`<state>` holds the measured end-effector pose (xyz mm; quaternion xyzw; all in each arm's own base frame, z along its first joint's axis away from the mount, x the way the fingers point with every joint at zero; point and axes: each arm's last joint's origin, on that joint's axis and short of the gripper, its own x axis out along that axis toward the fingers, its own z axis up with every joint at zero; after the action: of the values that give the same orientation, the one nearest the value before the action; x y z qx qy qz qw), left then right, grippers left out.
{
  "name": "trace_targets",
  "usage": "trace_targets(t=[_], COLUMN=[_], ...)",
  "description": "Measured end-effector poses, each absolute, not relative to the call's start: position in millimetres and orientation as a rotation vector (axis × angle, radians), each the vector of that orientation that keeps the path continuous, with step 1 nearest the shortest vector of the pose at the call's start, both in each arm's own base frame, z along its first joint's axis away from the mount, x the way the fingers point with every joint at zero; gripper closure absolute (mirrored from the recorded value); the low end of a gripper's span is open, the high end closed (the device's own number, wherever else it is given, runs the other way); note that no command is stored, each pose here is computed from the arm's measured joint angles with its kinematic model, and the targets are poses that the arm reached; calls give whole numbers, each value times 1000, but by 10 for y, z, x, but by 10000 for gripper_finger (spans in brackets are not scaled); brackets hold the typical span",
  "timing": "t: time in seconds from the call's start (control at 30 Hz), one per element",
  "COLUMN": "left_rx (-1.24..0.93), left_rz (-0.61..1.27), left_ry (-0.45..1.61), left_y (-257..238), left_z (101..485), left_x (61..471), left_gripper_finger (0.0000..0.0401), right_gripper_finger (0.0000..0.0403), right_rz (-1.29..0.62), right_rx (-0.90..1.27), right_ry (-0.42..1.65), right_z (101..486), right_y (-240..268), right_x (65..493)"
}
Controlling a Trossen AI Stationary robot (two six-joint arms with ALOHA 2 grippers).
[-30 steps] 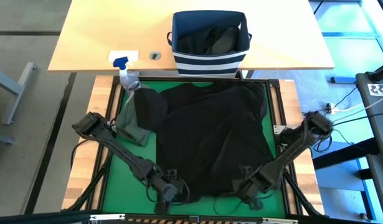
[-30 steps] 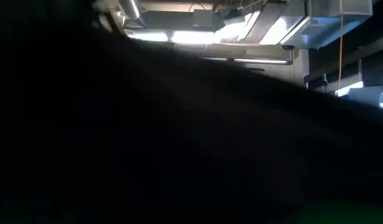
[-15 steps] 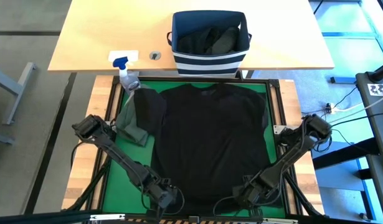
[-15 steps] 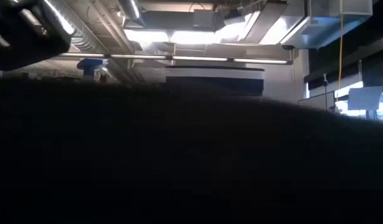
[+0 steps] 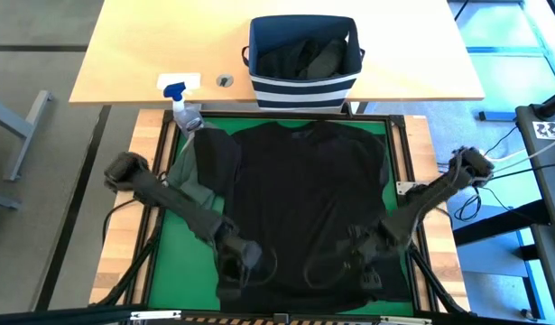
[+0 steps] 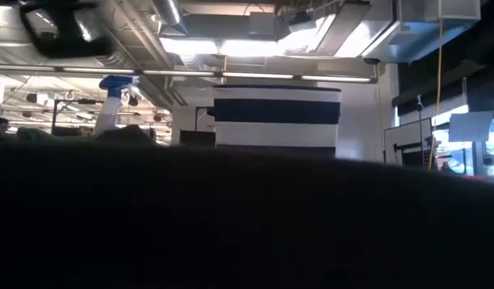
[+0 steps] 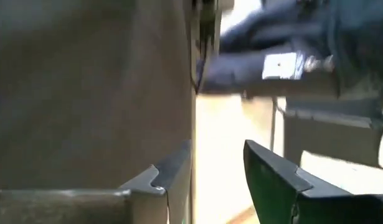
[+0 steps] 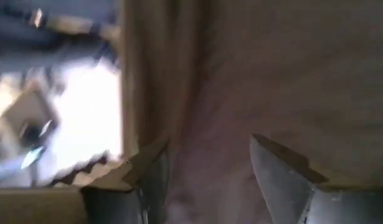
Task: Fold Laundry from Bin
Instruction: Fold the black shirt
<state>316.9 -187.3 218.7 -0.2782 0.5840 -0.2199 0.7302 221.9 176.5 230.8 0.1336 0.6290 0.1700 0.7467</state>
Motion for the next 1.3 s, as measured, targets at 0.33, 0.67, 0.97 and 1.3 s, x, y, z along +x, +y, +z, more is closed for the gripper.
trace_targets(t=[0.33, 0.67, 0.97, 1.3], left_rx=[-209, -400, -537, -576], left_rz=[56, 349, 473, 649], left_ry=[867, 815, 799, 784], left_y=[-650, 565, 1120, 1428], left_z=[2943, 2505, 2261, 2042], left_x=[2855, 2328, 2240, 2301], left_gripper_finger=[279, 282, 230, 212], right_gripper_finger=[197, 193, 114, 131], right_rz=[-140, -537, -746, -650], right_rx=[315, 557, 635, 573], right_ry=[1101, 958, 993, 1180], right_z=[2570, 2525, 2301, 1731], right_y=[608, -556, -1290, -1857], right_x=[2565, 2620, 2498, 2466])
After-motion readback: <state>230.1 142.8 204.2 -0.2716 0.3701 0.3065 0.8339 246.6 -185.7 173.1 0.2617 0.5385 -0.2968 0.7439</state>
